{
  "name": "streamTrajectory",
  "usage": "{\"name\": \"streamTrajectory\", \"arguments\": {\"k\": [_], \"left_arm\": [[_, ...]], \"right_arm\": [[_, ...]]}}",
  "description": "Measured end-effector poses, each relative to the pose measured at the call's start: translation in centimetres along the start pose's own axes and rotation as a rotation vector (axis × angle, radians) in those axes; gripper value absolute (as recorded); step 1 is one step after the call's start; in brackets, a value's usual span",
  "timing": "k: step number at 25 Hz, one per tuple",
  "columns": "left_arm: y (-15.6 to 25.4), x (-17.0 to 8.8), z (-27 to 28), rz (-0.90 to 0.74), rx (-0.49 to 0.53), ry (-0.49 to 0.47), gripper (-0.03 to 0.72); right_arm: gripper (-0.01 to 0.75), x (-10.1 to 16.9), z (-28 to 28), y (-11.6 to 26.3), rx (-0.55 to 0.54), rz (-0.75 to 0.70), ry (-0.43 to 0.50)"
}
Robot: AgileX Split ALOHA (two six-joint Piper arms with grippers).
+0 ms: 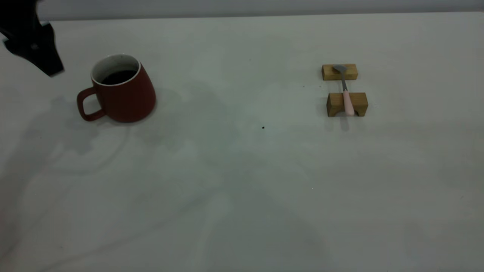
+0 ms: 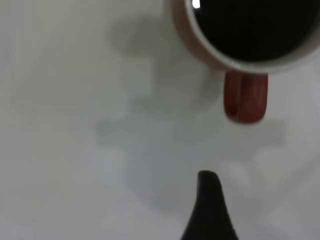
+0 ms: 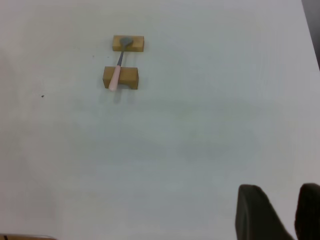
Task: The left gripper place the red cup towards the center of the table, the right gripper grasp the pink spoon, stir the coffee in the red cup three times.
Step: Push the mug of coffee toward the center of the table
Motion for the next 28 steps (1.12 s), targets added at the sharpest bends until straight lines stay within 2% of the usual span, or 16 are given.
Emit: {"name": "streamTrajectory", "arguments": {"k": [6, 16, 25, 28], "left_arm": [[-0.2, -0.6, -3.2, -0.021, 0.016, 0.033, 0.617], [-1.4, -1.6, -5.8, -0.036, -0.013, 0.006, 0.545], [-1.2, -1.6, -7.3, -0.014, -0.005, 0.004, 0.525], [-1.2, -1.6, -7.7, -0.007, -0.005, 0.002, 0.478]], "right_arm": [[0.237, 0.0, 0.0, 0.0, 0.0, 0.0, 0.0], [0.237, 0.0, 0.0, 0.0, 0.0, 0.0, 0.0], [0.237, 0.0, 0.0, 0.0, 0.0, 0.0, 0.0], [0.237, 0.0, 0.0, 0.0, 0.0, 0.0, 0.0]]}}
Point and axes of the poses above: a point on each arm's last joint axis where the gripper is mounted, z pointing back along that axis away from the gripper, x along the wrist's bending axis when the last joint is at zero, y = z × x, the point moved 2 cm from there along -z, pointing out along that axis toward the gripper, and after that the axes turned 11 degrees about z, right-handed, at the moved point
